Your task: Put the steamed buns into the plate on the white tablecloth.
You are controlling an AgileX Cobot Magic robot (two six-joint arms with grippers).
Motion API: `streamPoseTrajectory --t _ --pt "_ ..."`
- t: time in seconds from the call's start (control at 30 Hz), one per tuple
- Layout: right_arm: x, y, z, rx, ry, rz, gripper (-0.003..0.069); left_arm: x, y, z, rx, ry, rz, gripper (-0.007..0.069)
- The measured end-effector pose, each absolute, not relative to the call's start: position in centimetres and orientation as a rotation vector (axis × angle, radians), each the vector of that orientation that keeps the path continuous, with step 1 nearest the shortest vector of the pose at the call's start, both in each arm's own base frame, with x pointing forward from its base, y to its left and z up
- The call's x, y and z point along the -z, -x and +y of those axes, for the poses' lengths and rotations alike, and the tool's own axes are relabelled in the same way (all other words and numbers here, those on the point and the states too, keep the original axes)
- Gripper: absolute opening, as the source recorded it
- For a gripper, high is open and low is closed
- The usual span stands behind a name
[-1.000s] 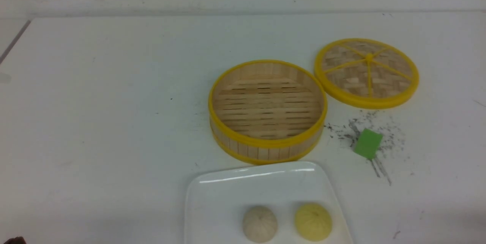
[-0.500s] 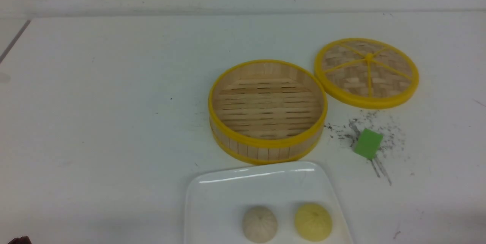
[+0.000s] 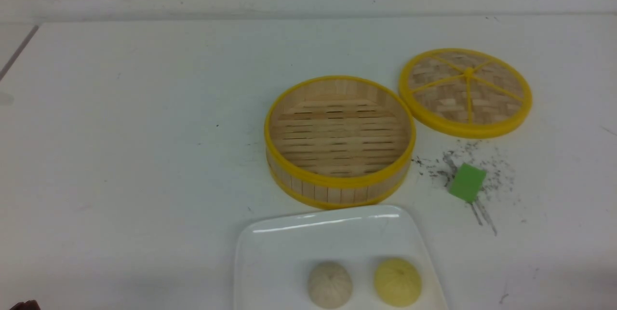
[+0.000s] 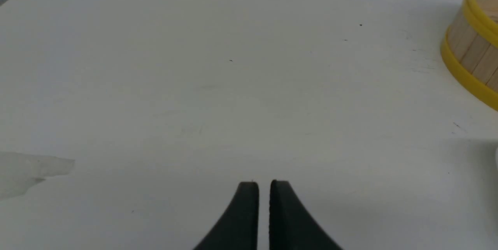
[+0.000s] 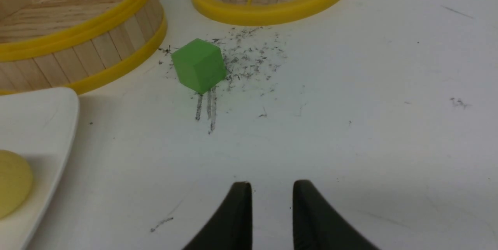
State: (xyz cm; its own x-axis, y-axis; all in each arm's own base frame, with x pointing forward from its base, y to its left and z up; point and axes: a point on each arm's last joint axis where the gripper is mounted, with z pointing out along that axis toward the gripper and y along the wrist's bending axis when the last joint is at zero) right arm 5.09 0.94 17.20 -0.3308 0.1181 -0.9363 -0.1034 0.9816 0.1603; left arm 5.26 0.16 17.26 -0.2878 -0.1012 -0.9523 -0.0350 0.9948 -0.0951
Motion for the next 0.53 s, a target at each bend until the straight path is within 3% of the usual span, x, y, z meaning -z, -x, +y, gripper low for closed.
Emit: streamPoseTrajectory --t 0.53 --pt "-17.2 -5.09 0.94 -0.224 -0.011 1.895 0.0206 -17.26 -5.26 0.17 0.064 0.098 1.863 0.0073"
